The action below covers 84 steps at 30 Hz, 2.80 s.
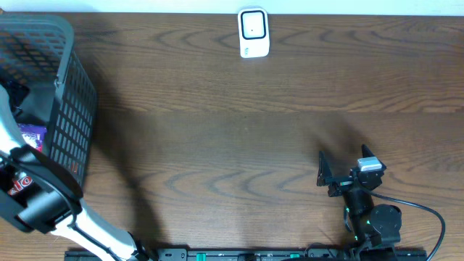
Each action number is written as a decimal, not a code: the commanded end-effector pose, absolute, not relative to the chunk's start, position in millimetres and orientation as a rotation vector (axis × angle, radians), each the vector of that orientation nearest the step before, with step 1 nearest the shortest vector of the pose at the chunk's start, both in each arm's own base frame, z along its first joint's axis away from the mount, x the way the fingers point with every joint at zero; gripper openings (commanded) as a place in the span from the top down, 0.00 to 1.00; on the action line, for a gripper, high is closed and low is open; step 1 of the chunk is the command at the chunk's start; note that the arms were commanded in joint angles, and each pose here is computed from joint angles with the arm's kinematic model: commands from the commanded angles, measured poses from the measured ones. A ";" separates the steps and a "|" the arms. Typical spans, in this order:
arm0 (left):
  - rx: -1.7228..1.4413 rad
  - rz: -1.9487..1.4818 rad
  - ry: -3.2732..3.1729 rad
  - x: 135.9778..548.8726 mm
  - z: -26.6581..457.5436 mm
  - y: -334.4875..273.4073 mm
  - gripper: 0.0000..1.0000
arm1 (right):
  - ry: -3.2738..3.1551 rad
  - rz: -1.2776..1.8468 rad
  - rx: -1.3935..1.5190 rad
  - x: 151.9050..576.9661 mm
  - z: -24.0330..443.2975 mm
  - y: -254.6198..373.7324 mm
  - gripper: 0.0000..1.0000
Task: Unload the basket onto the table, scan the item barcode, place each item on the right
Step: 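Reach the left gripper into the basket toward the pink snack bag, then grasp the pink-purple snack bag and lift it out of the basket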
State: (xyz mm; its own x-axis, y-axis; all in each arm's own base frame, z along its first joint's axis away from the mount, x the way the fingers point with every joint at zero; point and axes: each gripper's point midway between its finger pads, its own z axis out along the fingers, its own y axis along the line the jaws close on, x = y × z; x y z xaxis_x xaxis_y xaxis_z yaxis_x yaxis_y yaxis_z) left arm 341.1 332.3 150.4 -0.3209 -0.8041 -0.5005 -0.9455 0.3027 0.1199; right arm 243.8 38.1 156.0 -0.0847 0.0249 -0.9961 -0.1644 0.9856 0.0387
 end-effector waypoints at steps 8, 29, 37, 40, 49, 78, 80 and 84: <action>-1.652 0.543 2.399 338.6 73.0 327.5 0.02 | 1.649 0.144 -0.118 243.6 155.3 38.2 0.01; -1.489 0.185 2.192 369.3 185.4 298.9 0.93 | 1.649 0.144 -0.118 243.6 155.3 38.2 0.01; -1.184 -0.029 1.879 354.0 352.8 245.8 0.93 | 1.649 0.144 -0.118 243.6 155.3 38.2 0.01; -1.072 -0.081 1.786 334.0 405.1 217.8 0.93 | 1.649 0.144 -0.118 243.6 155.3 38.2 0.01; -1.074 0.003 1.750 311.7 419.1 214.8 0.07 | 1.649 0.144 -0.118 243.6 155.3 38.2 0.01; -1.569 0.197 2.245 402.5 70.0 325.5 0.02 | 1.649 0.144 -0.118 243.6 155.3 38.2 0.01; -1.554 0.183 2.260 406.4 60.7 325.9 0.02 | 1.649 0.144 -0.118 243.6 155.3 38.2 0.01; -1.525 0.155 2.312 408.0 47.7 321.6 0.12 | 1.649 0.144 -0.118 243.6 155.3 38.2 0.01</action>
